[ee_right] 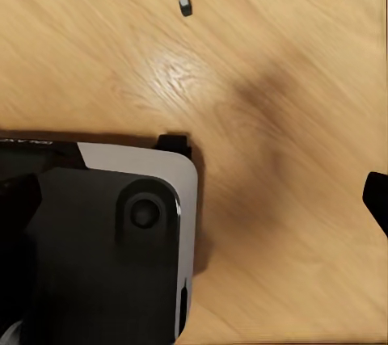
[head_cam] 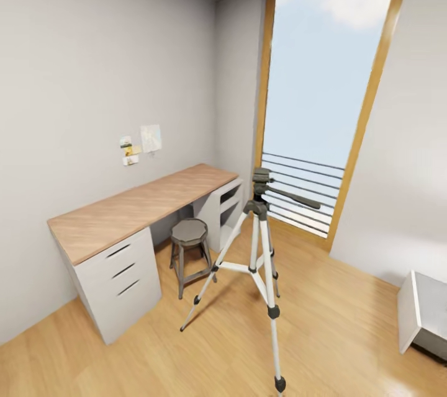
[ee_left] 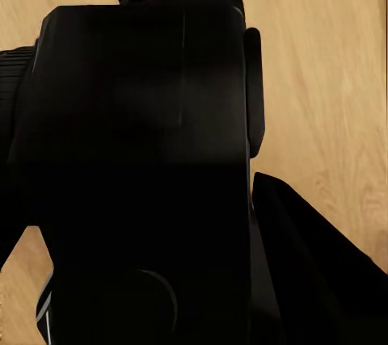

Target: Attach the digital camera to the camera tripod in the bedroom.

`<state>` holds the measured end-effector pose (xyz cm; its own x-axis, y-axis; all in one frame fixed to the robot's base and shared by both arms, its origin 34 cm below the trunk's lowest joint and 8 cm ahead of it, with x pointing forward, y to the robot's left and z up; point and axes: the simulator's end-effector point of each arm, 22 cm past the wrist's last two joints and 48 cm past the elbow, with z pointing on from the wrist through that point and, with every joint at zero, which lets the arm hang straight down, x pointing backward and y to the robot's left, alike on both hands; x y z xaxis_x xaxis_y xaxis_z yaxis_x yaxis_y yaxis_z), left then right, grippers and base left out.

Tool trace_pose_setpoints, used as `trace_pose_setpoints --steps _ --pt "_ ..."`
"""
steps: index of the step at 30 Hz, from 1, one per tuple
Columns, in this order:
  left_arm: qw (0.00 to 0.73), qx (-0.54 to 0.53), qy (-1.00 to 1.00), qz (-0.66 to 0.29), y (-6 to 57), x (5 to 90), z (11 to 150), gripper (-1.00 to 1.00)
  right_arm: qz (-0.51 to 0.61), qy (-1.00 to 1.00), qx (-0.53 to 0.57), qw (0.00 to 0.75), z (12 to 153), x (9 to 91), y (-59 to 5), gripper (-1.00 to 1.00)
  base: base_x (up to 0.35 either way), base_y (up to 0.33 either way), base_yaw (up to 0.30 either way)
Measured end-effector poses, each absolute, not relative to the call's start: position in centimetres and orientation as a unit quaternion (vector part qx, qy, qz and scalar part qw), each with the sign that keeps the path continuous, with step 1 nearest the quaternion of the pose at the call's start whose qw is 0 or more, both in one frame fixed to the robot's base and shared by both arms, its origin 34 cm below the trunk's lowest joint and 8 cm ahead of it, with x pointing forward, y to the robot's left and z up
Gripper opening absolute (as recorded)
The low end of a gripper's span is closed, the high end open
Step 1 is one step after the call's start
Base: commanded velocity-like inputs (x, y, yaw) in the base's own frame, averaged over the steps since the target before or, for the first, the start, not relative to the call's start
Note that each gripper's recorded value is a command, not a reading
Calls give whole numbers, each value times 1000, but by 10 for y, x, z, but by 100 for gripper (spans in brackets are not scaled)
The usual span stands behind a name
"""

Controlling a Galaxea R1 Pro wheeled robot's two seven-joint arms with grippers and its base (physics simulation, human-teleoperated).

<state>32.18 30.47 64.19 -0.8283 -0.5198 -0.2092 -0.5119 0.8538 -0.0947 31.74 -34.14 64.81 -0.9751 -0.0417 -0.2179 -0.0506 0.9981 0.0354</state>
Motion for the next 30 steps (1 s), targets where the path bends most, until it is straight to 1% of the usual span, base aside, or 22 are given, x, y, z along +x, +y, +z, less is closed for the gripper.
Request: trace_pose_setpoints --steps 3,7,30 --pt "114 -269 956 -17 304 322 642 -100 20 994 -23 109 648 318 -341 100 0 0 -219" --pt "114 -269 956 -18 304 322 642 -100 20 993 -23 110 648 318 -341 100 0 0 -69" --pt "114 -272 955 -18 303 322 642 -100 21 993 -25 109 648 318 -340 100 0 0 -5"
